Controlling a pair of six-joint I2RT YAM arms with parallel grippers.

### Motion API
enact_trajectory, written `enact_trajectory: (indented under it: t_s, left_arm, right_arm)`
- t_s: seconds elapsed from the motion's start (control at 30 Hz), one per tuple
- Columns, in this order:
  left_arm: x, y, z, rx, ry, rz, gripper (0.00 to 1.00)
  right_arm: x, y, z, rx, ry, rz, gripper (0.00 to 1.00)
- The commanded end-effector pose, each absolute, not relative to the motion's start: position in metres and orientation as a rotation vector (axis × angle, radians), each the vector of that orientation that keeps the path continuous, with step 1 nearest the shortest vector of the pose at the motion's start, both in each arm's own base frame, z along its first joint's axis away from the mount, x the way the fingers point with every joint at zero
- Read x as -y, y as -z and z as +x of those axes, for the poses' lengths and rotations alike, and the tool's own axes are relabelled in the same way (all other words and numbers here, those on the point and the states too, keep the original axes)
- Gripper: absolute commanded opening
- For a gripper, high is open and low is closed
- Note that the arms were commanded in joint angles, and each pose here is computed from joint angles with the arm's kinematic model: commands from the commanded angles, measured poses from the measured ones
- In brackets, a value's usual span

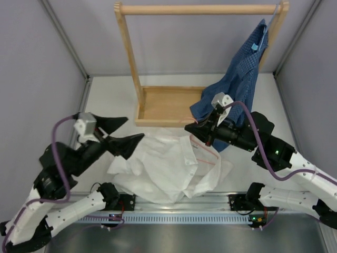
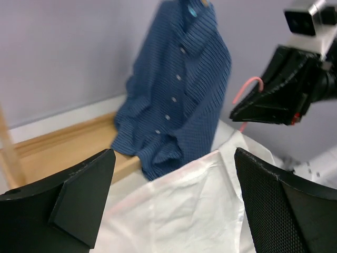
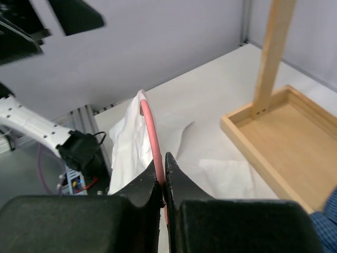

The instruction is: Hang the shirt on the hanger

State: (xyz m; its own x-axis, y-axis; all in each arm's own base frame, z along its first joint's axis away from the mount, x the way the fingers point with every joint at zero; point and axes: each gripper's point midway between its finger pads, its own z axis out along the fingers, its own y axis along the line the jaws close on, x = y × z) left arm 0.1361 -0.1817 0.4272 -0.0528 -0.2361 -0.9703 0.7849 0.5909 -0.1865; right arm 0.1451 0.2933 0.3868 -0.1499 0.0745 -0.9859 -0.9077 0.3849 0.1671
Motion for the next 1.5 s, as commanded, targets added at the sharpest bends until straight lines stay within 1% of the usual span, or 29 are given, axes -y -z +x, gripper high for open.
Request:
enact_trajectory:
  t_s: [0.0,0.03,0.2,0.3,0.37,0.43,0.5,0.6,0.67,0.73,0.77,0.8,0.83,0.87,0.9,1.07,1.2,1.33,1.47]
  left_arm:
    - [0.109,-0.412,0.158,-1.44,0.709,0.11,0.98]
    - [0.106,-0.401,0.156,-1.469,0.737,0.061,0.98]
    - [0.102,-0.326,0.168,-1.631,0.674,-0.064,0.98]
    - [0.108,-0.3,0.177,-1.685,0.638,-0.086,0.98]
    - [0.116,-0.298,0.185,-1.675,0.629,-0.083,0.98]
    - [0.134,-0.292,0.19,-1.659,0.651,-0.003,0.98]
    - [0.159,-0.302,0.192,-1.601,0.736,0.078,0.98]
    - [0.178,-0.312,0.197,-1.552,0.787,0.112,0.98]
    - [0.187,-0.301,0.206,-1.584,0.756,0.136,0.98]
    - [0.193,-0.291,0.214,-1.61,0.717,0.15,0.83]
    - [0.193,-0.286,0.218,-1.621,0.694,0.14,0.69]
    - [0.19,-0.281,0.223,-1.635,0.661,0.116,0.27]
    - [0.185,-0.273,0.228,-1.664,0.624,0.068,0.15]
    - [0.172,-0.271,0.235,-1.667,0.557,0.004,0.11]
    - [0.168,-0.269,0.237,-1.674,0.533,-0.022,0.0]
    - [0.138,-0.261,0.244,-1.69,0.399,-0.182,0.0]
    - [0.097,-0.25,0.246,-1.685,0.231,-0.367,0.0]
    - [0.077,-0.245,0.242,-1.669,0.208,-0.491,0.0]
    - [0.071,-0.244,0.242,-1.676,0.197,-0.521,0.0]
  right_arm:
    - [-0.26,-0.429,0.165,-1.422,-0.865,-0.665,0.0]
    - [-0.257,-0.431,0.165,-1.425,-0.856,-0.66,0.0]
    - [-0.24,-0.461,0.164,-1.372,-0.833,-0.606,0.0]
    - [-0.239,-0.469,0.159,-1.361,-0.845,-0.627,0.0]
    - [-0.239,-0.472,0.153,-1.351,-0.865,-0.651,0.0]
    - [-0.237,-0.478,0.149,-1.335,-0.88,-0.659,0.0]
    - [-0.241,-0.48,0.141,-1.318,-0.917,-0.694,0.0]
    - [-0.245,-0.477,0.139,-1.325,-0.933,-0.709,0.0]
    - [-0.248,-0.474,0.138,-1.331,-0.943,-0.723,0.0]
    - [-0.249,-0.472,0.138,-1.334,-0.948,-0.726,0.0]
    - [-0.248,-0.472,0.137,-1.332,-0.947,-0.726,0.0]
    - [-0.248,-0.472,0.137,-1.332,-0.946,-0.725,0.0]
    - [-0.246,-0.472,0.137,-1.332,-0.943,-0.72,0.0]
    - [-0.245,-0.471,0.138,-1.335,-0.935,-0.713,0.0]
    - [-0.244,-0.47,0.139,-1.336,-0.929,-0.713,0.0]
    - [-0.242,-0.461,0.143,-1.356,-0.902,-0.7,0.0]
    - [-0.233,-0.449,0.152,-1.396,-0.852,-0.647,0.0]
    - [-0.223,-0.441,0.159,-1.421,-0.801,-0.598,0.0]
    - [-0.221,-0.44,0.156,-1.416,-0.815,-0.598,0.0]
